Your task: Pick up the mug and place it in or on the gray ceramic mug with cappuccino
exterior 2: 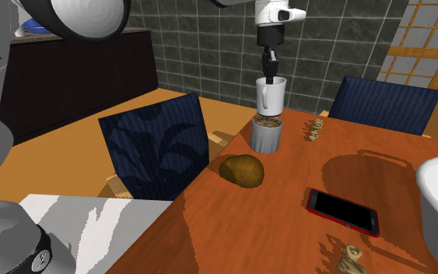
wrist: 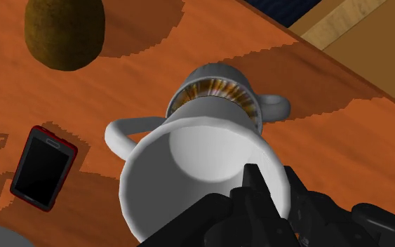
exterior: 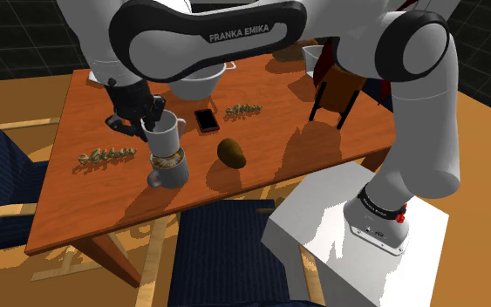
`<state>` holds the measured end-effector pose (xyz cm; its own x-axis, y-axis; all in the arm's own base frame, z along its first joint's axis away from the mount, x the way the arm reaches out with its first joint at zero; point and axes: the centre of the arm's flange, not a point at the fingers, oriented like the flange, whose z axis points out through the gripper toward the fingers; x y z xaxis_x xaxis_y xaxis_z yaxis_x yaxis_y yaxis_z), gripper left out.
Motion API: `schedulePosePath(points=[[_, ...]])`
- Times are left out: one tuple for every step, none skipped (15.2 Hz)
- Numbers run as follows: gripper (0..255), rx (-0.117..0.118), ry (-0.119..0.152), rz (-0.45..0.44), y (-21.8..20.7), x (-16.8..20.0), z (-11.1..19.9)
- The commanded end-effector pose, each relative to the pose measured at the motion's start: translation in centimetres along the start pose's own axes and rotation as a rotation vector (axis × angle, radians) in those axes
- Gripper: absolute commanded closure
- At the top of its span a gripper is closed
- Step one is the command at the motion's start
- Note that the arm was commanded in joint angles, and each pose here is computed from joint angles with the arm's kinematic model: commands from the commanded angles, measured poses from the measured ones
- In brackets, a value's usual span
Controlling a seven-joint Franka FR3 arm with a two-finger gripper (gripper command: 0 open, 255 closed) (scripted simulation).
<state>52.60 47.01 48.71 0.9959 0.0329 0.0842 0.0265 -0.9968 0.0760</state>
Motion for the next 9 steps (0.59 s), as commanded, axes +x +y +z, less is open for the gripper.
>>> schedulePosePath(points=[[255, 0.001, 0.001, 0.0, 0.0, -0.1, 1.1], [255, 0.001, 0.001, 0.0, -0.1, -0.2, 1.6], [255, 0.001, 0.001, 0.0, -0.2, -0.3, 2.6], [255, 0.001, 0.001, 0.0, -0.2, -0.3, 2.6], [255, 0.001, 0.001, 0.0, -0.2, -0.3, 2.6], [255, 0.001, 0.001, 0.0, -0.2, -0.3, 2.6], [255, 0.001, 0.001, 0.0, -0.2, -0.3, 2.6], [255, 0.001, 0.001, 0.0, -0.2, -0.3, 2.6], [255, 0.001, 0.001, 0.0, -0.2, -0.3, 2.6]])
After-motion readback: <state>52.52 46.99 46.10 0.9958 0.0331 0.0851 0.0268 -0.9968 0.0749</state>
